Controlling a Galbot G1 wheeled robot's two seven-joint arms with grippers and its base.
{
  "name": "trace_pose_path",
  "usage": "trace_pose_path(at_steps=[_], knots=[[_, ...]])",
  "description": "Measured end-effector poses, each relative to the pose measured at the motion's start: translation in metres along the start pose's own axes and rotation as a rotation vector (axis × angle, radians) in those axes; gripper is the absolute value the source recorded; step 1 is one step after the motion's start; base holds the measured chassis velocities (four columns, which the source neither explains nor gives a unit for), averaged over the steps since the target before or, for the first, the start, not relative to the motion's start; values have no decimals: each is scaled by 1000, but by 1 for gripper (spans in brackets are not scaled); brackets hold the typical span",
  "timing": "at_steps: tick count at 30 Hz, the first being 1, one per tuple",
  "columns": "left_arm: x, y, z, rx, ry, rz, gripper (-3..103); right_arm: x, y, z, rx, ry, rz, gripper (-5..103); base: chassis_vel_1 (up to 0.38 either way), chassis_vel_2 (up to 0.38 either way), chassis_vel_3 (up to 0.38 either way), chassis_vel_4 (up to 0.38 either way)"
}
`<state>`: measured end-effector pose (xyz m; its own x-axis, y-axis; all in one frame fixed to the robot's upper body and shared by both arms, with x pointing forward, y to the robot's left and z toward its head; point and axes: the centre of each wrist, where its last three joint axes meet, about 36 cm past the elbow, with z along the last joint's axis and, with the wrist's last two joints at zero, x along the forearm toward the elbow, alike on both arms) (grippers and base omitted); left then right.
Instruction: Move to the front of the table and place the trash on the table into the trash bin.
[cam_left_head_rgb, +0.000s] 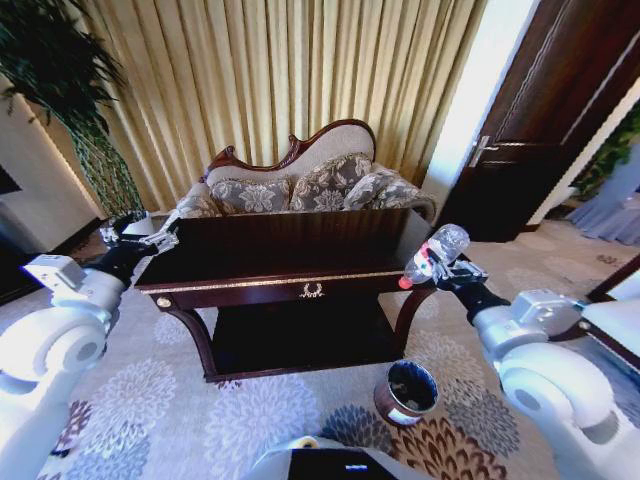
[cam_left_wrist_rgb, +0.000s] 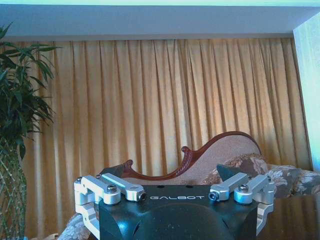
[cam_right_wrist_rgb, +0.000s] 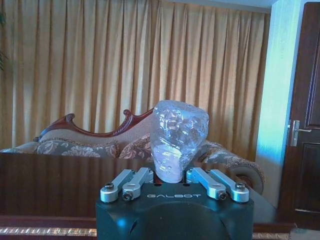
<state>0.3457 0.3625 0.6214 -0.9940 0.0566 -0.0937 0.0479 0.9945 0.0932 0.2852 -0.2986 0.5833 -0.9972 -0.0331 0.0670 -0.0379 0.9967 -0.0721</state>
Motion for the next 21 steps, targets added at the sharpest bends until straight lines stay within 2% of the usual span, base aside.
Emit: trace_pose_path(at_steps=[8, 12, 15, 17, 21], knots=[[2, -6, -1, 10, -8, 12, 100, -5, -1, 23, -8, 53, 24, 24, 19, -24, -28, 27], [3, -8, -1, 17, -11, 15, 100, -10, -8, 51, 23, 123, 58, 24, 0, 0, 0, 0], [3, -8, -1, 21, -14, 14, 100, -10, -14, 86, 20, 229, 65, 24, 0, 0, 0, 0], [4, -8, -1, 21, -14, 14, 100, -11, -14, 93, 15, 247, 67, 24, 0, 0, 0, 0], [5, -11, -1, 29, -16, 19, 100, -30, -16, 163, 28, 335, 101, 24, 0, 0, 0, 0]])
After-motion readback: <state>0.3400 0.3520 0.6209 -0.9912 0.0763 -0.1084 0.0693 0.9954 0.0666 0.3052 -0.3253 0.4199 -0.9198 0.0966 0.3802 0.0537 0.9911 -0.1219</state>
